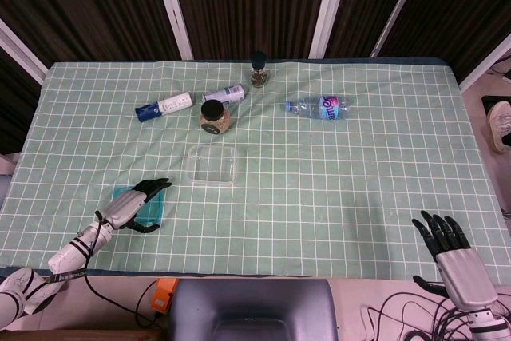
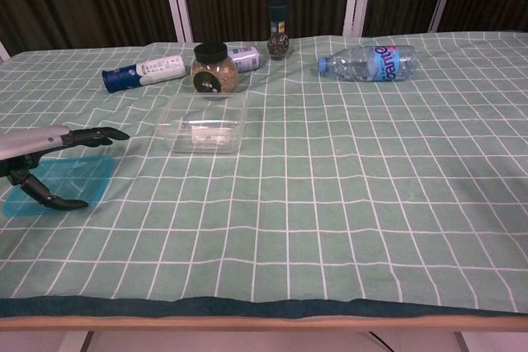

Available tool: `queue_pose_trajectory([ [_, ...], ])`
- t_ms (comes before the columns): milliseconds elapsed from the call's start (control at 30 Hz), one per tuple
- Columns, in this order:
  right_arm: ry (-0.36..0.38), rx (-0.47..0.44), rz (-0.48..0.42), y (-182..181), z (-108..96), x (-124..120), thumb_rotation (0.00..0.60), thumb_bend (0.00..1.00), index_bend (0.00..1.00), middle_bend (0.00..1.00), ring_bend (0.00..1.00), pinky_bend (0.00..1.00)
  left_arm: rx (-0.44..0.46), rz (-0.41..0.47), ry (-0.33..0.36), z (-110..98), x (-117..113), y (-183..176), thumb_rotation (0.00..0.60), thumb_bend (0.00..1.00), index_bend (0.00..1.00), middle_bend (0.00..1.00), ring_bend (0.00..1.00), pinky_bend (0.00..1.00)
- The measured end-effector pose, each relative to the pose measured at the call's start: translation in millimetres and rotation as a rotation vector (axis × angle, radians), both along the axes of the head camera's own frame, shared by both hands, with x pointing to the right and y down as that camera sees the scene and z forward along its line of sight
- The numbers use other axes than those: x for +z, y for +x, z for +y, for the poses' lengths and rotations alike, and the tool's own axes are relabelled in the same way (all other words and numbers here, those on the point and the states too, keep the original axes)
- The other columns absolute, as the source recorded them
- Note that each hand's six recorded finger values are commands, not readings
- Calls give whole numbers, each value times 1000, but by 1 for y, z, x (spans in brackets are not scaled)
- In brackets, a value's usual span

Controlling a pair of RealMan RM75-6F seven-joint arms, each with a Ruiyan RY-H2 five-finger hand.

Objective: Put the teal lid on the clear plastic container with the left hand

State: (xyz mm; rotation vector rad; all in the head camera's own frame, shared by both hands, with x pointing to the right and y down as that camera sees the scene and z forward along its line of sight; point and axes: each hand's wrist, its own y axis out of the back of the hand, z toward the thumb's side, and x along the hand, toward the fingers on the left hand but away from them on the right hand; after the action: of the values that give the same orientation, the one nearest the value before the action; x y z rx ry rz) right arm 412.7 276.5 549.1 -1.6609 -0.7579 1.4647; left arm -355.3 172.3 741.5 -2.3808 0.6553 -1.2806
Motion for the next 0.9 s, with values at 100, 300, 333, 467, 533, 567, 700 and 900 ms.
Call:
queue_pose_trajectory([
  [100,0,0,2,0,0,1,600,217,0,0,0,0,-10,-7,-19,-1,3,-3,600,222,0,0,0,0],
  [300,-4,0,4,0,-1,2,600,217,0,0,0,0,-16,-22,-37,-2,8,-9,600,218,0,0,0,0],
  [333,-3,-1,3,-1,-1,2,600,217,0,0,0,0,-16,-23,-41,-1,9,-9,600,217,0,0,0,0],
  [467,-5,-2,-1,-1,0,1,600,217,0,0,0,0,-4,-41,-45,-1,12,-12,600,212,0,0,0,0],
  [533,-8,-3,-1,-1,0,1,600,217,0,0,0,0,-5,-43,-49,-1,12,-13,600,211,0,0,0,0],
  [567,-9,-5,0,-1,0,2,600,217,0,0,0,0,-6,-45,-53,-1,13,-13,600,210,0,0,0,0],
  [700,-8,-6,-2,-1,0,1,600,217,0,0,0,0,-6,-54,-59,-2,15,-15,600,206,0,0,0,0],
  [900,-11,-6,1,-1,0,2,600,217,0,0,0,0,-7,-51,-74,-3,16,-14,600,205,0,0,0,0],
])
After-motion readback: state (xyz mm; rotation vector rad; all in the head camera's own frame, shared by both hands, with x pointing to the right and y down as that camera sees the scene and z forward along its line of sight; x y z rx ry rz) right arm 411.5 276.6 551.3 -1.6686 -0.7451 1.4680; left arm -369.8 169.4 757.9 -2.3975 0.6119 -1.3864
